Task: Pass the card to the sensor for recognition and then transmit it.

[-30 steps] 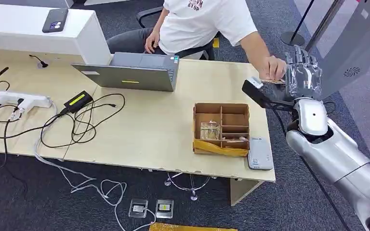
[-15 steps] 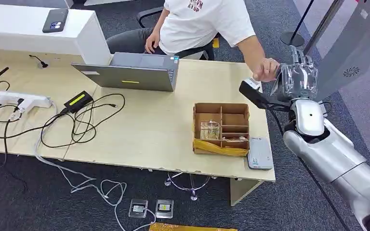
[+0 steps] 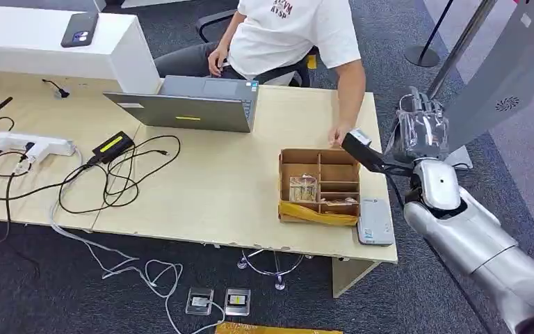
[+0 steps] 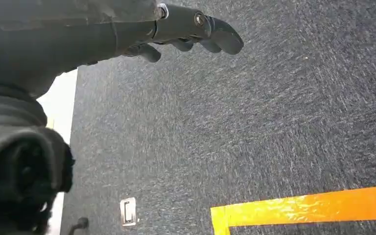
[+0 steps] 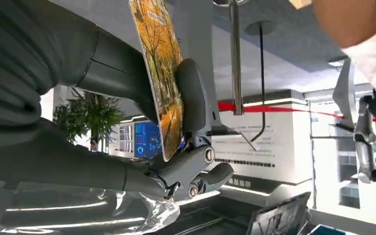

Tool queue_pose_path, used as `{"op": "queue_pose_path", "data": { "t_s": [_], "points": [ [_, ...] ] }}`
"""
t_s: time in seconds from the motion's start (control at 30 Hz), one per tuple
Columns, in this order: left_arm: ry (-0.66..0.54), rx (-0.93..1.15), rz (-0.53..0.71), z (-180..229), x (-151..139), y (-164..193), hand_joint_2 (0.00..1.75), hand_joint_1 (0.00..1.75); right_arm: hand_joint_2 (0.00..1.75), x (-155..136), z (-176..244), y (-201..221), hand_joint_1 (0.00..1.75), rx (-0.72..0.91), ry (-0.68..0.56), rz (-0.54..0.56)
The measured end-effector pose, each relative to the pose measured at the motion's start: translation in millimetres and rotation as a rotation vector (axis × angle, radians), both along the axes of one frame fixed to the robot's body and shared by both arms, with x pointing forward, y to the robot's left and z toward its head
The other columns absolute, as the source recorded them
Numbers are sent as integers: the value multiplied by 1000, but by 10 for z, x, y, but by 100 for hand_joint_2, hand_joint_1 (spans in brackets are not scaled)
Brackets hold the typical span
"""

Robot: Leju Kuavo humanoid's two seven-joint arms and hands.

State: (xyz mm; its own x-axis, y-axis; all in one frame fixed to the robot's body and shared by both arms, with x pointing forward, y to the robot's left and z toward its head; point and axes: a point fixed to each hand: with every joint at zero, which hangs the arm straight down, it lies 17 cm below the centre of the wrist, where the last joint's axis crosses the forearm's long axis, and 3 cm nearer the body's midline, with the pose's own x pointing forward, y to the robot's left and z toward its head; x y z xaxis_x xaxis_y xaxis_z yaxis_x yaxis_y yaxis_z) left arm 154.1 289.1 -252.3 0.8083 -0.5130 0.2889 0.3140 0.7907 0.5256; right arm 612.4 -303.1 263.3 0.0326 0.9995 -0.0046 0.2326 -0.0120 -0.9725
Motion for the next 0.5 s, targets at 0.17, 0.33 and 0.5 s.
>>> {"op": "queue_pose_path", "data": {
  "t_s": [0.17, 0.33, 0.5],
  "points": [
    [4, -7, 17, -5, -14, 0, 0, 0, 175, -83, -341, -65, 175, 51, 39, -8],
    [4, -10, 30, -5, -18, 0, 0, 0, 175, -146, -564, -156, 175, 97, 64, -27],
    [7, -12, 36, -9, -26, 1, 0, 0, 175, -223, -793, -263, 175, 156, 103, -56]
  ]
}}
